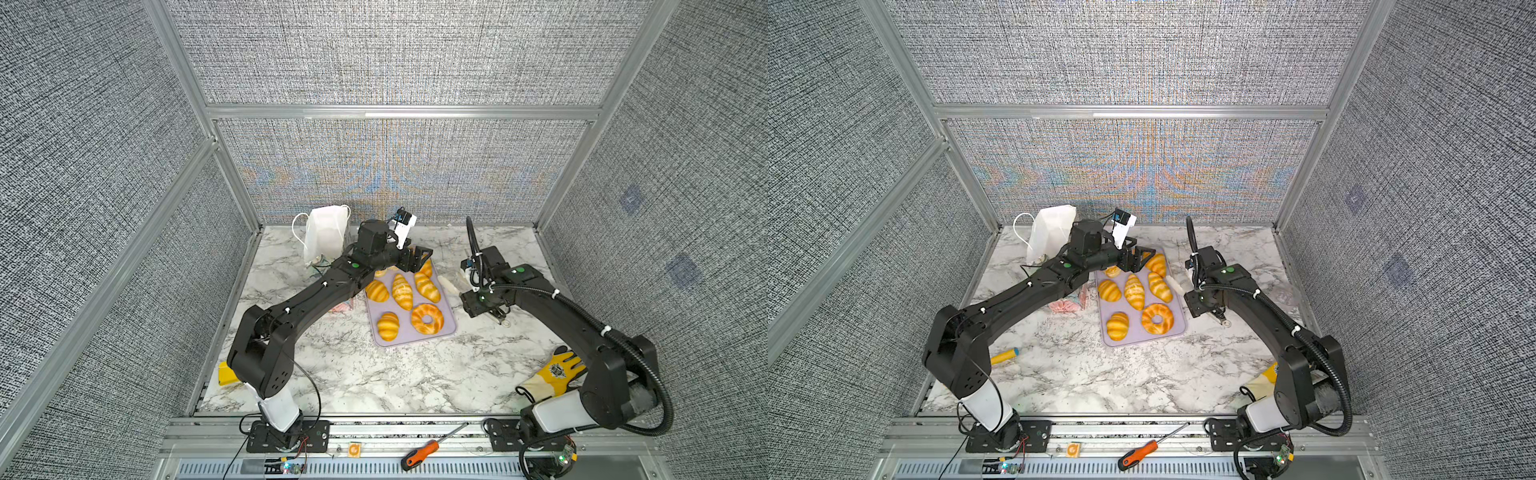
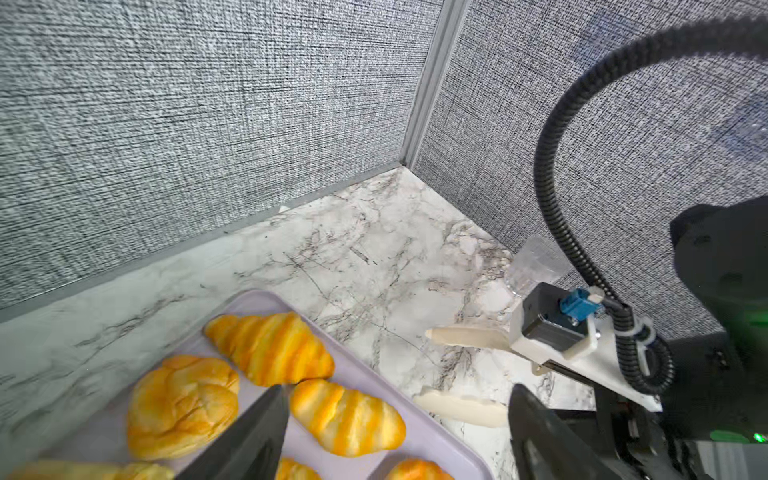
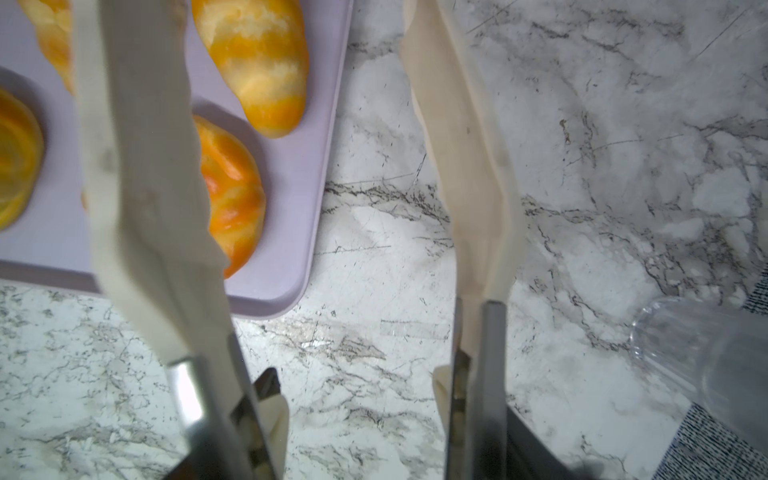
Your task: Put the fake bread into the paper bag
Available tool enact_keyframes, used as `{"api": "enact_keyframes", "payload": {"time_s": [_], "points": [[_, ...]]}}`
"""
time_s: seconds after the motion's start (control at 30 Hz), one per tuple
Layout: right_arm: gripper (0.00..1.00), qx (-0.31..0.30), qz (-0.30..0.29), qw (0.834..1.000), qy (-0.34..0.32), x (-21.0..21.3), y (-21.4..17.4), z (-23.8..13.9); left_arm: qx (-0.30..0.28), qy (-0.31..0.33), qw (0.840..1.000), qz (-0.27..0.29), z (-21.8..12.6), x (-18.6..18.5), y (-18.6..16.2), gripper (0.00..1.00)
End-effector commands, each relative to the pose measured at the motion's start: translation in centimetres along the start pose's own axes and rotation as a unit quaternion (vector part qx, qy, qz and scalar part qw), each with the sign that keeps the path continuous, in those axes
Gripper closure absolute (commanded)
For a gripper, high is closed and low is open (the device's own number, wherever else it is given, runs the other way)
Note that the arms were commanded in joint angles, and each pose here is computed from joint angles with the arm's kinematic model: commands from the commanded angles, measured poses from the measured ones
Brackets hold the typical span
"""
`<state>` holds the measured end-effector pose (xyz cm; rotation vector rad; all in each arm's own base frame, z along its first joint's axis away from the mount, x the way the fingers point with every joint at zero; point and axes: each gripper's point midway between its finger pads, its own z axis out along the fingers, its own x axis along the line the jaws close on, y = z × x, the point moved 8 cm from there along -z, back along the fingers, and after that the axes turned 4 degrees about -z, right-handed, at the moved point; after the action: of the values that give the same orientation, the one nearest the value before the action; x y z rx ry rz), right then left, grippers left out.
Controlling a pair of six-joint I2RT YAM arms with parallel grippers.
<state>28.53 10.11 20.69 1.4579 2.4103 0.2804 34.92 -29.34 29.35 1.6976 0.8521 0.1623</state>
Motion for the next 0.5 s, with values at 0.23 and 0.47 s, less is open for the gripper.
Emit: {"api": "enact_keyframes", "payload": {"time_s": [0.23,0.47], "points": [[0.31,0.075,-0.053,0.994,-0.057,2.6,0.2,1.1,-0.032,0.085,0.995,0.027,-4.9,0.1,-0.4,0.15],[0.31,0.114,-0.087,0.986,-0.082,3.4,2.0,2.8,-0.038,0.116,0.992,0.043,-7.5,-0.4,-0.1,0.15]]}}
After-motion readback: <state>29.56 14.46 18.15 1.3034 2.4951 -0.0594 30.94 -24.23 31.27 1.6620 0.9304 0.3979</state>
